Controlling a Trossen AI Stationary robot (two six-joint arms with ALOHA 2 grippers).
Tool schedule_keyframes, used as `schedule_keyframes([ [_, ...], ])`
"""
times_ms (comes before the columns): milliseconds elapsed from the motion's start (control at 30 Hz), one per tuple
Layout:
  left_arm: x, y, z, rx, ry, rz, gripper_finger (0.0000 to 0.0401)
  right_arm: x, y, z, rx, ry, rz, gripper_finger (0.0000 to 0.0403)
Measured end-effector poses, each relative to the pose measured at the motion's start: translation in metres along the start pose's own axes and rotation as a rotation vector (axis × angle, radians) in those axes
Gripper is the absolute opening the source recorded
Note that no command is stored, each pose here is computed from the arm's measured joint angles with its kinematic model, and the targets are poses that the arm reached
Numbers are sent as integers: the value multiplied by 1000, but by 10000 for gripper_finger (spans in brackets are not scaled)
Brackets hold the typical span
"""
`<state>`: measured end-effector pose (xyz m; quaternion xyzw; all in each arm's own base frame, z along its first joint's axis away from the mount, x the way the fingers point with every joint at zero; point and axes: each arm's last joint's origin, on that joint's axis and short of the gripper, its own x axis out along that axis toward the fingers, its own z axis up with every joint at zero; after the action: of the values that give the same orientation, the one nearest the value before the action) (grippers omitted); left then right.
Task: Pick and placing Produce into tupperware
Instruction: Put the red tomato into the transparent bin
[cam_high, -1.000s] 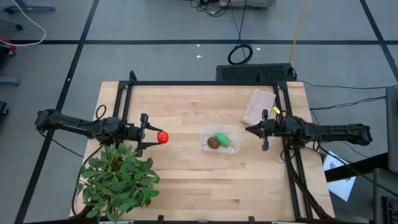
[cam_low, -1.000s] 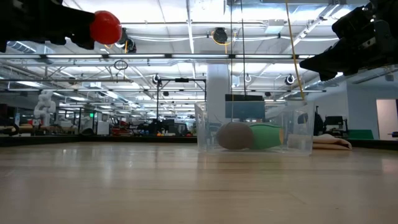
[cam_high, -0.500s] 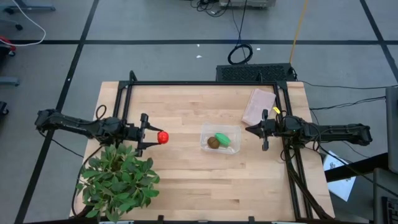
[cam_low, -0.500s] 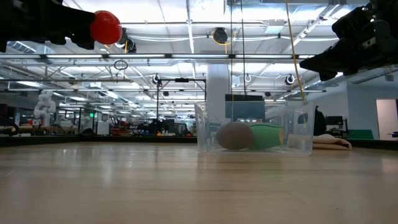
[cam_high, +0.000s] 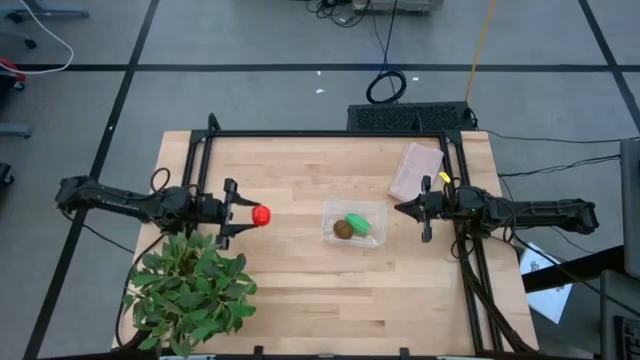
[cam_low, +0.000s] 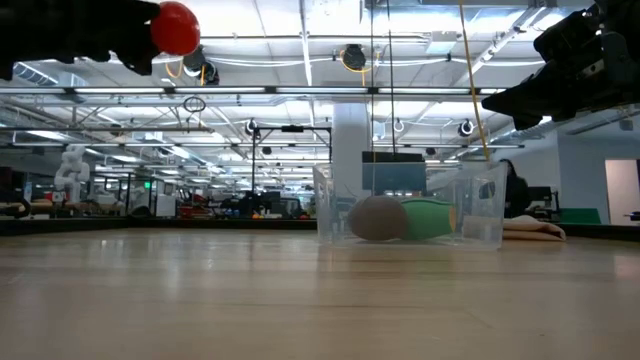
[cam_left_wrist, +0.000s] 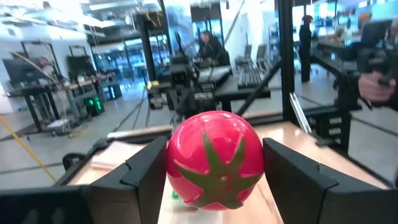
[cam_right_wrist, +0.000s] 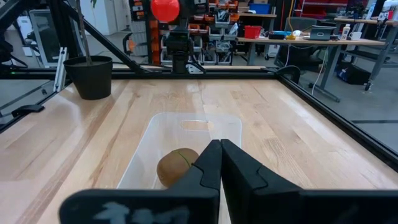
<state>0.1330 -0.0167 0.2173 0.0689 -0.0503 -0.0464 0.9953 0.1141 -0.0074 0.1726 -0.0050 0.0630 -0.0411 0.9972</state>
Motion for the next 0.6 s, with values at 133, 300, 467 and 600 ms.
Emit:
schedule_keyframes([
  [133,3,4,8,15,-42,31,230,0,0,0,0,-2,0,0],
  [300,15,13,28,40,-63,35,230,0,0,0,0,-4,0,0],
  [467,34,24,52,57,-64,18,230,0,0,0,0,-5,0,0],
  [600,54,35,66,51,-30,25,230,0,0,1,-2,-6,0,0],
])
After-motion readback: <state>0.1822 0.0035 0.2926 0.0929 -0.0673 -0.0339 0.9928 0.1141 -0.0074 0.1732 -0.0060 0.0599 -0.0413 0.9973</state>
